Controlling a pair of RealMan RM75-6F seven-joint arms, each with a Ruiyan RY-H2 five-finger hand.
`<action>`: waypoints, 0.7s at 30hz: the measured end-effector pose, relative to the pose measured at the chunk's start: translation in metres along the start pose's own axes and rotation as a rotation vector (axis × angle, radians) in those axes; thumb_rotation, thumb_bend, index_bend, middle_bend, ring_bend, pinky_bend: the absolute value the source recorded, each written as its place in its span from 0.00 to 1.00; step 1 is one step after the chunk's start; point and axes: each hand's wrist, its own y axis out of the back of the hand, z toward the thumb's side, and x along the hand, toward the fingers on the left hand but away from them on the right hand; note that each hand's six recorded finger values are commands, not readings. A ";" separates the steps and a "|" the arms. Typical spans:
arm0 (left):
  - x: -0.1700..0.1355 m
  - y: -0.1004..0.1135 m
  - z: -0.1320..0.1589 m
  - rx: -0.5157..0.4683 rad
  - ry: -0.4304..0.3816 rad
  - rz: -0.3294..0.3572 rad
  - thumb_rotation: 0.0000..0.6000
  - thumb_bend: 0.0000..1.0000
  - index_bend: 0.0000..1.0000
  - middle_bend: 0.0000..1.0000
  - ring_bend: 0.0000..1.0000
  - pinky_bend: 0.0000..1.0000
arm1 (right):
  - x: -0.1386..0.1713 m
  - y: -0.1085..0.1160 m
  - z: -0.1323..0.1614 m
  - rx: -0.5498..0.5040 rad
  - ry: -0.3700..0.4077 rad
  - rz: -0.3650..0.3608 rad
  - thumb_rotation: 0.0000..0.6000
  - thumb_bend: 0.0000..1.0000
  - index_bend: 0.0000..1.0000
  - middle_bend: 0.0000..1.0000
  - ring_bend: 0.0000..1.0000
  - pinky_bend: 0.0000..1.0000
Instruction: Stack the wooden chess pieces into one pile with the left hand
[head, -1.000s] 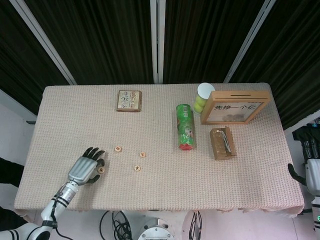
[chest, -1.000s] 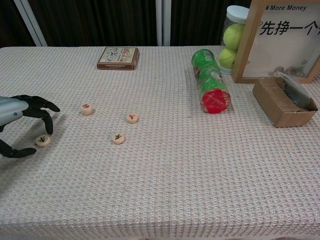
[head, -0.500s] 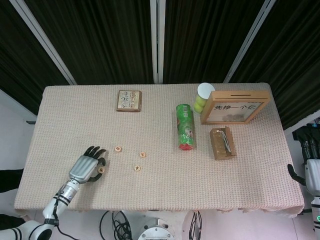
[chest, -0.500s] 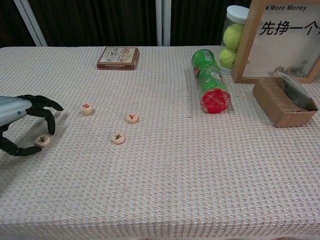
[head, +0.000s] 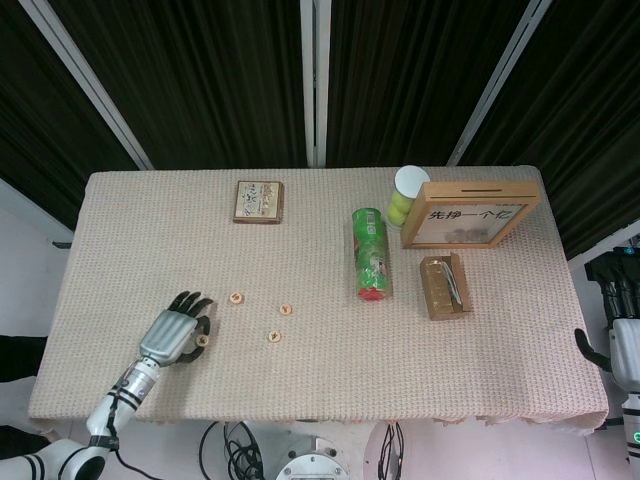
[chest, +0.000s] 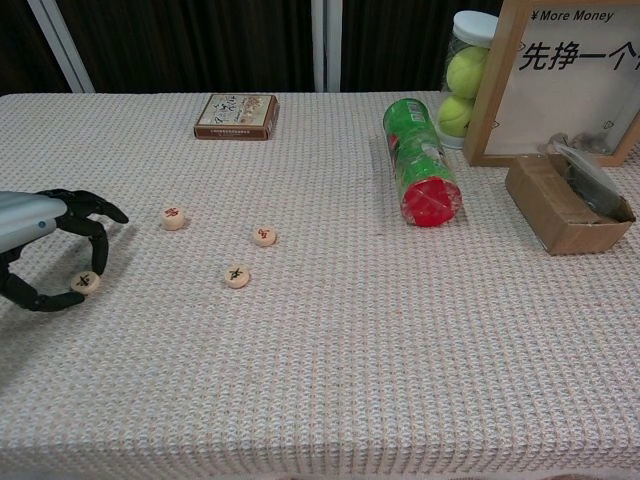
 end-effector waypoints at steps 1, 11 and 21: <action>0.000 0.001 0.000 -0.001 0.000 0.002 1.00 0.31 0.51 0.11 0.00 0.03 | 0.000 0.000 0.000 -0.001 0.002 -0.001 1.00 0.27 0.00 0.00 0.00 0.00; -0.001 0.027 -0.003 -0.013 0.010 0.066 1.00 0.31 0.51 0.12 0.00 0.04 | 0.001 -0.001 0.008 0.004 0.030 0.005 1.00 0.27 0.00 0.00 0.00 0.00; 0.026 0.060 0.005 -0.061 -0.014 0.074 1.00 0.31 0.50 0.13 0.00 0.05 | 0.000 -0.004 0.016 0.021 0.054 0.013 1.00 0.27 0.00 0.00 0.00 0.00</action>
